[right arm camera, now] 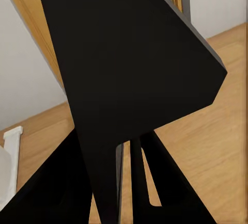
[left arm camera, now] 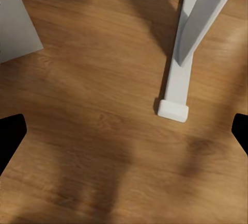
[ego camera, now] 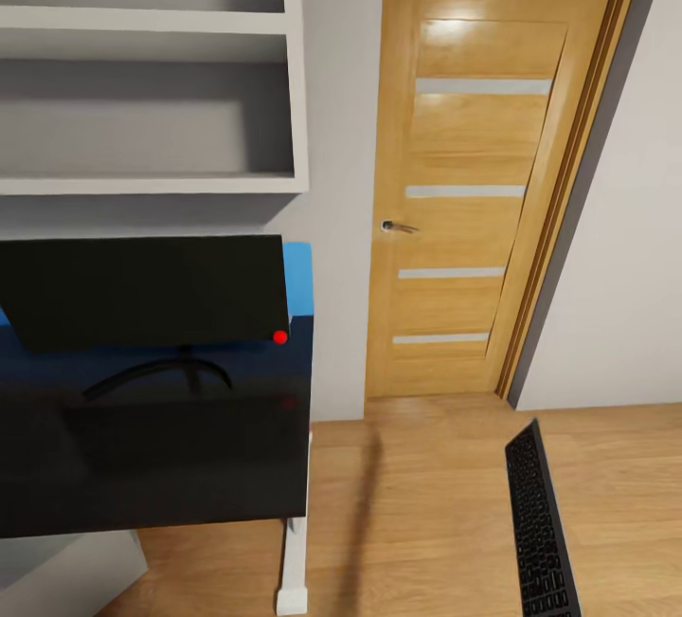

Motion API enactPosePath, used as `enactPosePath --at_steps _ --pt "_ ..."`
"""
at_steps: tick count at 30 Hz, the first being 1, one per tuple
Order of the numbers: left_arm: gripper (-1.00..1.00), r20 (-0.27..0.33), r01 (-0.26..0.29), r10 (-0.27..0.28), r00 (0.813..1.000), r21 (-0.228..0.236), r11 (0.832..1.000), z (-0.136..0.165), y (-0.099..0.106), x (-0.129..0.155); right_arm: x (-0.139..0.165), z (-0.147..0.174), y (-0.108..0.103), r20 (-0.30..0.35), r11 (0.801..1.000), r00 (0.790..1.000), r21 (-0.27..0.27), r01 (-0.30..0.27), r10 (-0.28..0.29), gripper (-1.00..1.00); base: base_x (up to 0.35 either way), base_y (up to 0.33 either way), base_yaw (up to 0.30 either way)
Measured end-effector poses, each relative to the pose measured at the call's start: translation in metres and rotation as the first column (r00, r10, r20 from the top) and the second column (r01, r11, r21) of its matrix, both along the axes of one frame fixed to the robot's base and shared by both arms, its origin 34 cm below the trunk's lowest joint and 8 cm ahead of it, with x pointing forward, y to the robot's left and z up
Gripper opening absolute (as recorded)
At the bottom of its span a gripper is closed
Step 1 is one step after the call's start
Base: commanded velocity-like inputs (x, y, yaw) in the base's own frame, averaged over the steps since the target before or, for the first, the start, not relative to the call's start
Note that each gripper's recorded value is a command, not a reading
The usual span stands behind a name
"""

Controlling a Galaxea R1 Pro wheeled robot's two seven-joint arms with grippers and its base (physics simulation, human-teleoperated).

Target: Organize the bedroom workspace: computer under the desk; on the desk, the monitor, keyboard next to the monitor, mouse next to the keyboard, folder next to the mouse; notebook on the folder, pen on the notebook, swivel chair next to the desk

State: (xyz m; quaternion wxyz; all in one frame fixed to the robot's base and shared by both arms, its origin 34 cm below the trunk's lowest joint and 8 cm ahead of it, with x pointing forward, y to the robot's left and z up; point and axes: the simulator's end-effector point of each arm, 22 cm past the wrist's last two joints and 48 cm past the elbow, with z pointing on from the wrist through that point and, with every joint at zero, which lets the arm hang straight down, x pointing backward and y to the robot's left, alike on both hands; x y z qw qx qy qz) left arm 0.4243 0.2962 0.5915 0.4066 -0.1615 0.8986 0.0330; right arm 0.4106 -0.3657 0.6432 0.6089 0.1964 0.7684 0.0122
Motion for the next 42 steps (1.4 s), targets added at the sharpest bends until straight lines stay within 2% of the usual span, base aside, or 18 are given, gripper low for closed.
enactPosePath --at_steps 5,8,12,14,18,19,20,23,27,34,42 --pt "1.0 -0.005 0.0 0.0 1.0 0.0 1.0 0.007 0.0 -0.001 -0.001 0.007 0.0 -0.002 1.0 1.0 -0.001 -0.001 0.001 -1.0 0.0 0.0 0.0" --pt "1.0 -0.031 0.001 -0.001 1.0 0.0 1.0 0.004 -0.001 -0.011 -0.001 0.012 0.0 -0.003 1.0 1.0 -0.002 -0.001 0.001 -1.0 0.0 0.0 0.0" --pt "1.0 -0.077 0.037 -0.037 0.996 0.006 0.999 -0.003 -0.014 -0.028 -0.001 0.018 0.0 -0.002 1.0 1.0 -0.002 -0.002 0.002 -1.0 0.0 0.0 0.0" --pt "1.0 -0.119 0.05 -0.048 0.992 0.014 0.999 -0.011 -0.015 -0.044 -0.001 0.021 0.0 -0.002 1.0 1.0 -0.002 -0.005 0.005 -1.0 0.0 0.0 0.0" --pt "1.0 -0.263 0.057 -0.047 0.964 0.031 0.998 -0.04 -0.006 -0.112 -0.001 0.027 0.001 -0.003 1.0 1.0 -0.002 -0.007 0.007 -1.0 0.0 0.0 0.0" --pt "1.0 -0.271 0.058 -0.046 0.962 0.037 0.998 -0.04 -0.004 -0.118 -0.001 0.028 0.001 -0.003 1.0 1.0 -0.002 -0.008 0.008 -1.0 0.0 0.0 0.0" --pt "1.0 -0.265 0.055 -0.04 0.963 0.05 0.997 -0.04 0.002 -0.125 -0.002 0.03 0.001 -0.003 1.0 1.0 -0.002 -0.008 0.008 -1.0 0.0 0.0 0.0" --pt "1.0 -0.194 0.046 -0.029 0.981 0.084 0.995 -0.027 0.01 -0.124 -0.002 0.034 0.0 -0.002 1.0 1.0 -0.002 -0.005 0.005 -1.0 0.0 0.0 0.0" --pt "1.0 -0.167 0.044 -0.028 0.986 0.094 0.995 -0.018 0.01 -0.124 -0.002 0.04 0.001 0.0 1.0 1.0 0.0 -0.004 0.004 -1.0 0.0 0.0 0.0" --pt "1.0 -0.172 0.037 -0.021 0.985 0.095 0.995 -0.01 0.012 -0.127 -0.003 0.049 0.002 -0.001 1.0 1.0 0.002 -0.003 0.003 -1.0 0.0 0.0 0.056" --pt "1.0 -0.186 0.041 -0.024 0.982 0.088 0.995 -0.004 0.011 -0.129 -0.002 0.058 0.003 0.004 1.0 1.0 0.002 -0.007 0.007 -1.0 0.0 0.0 0.226"
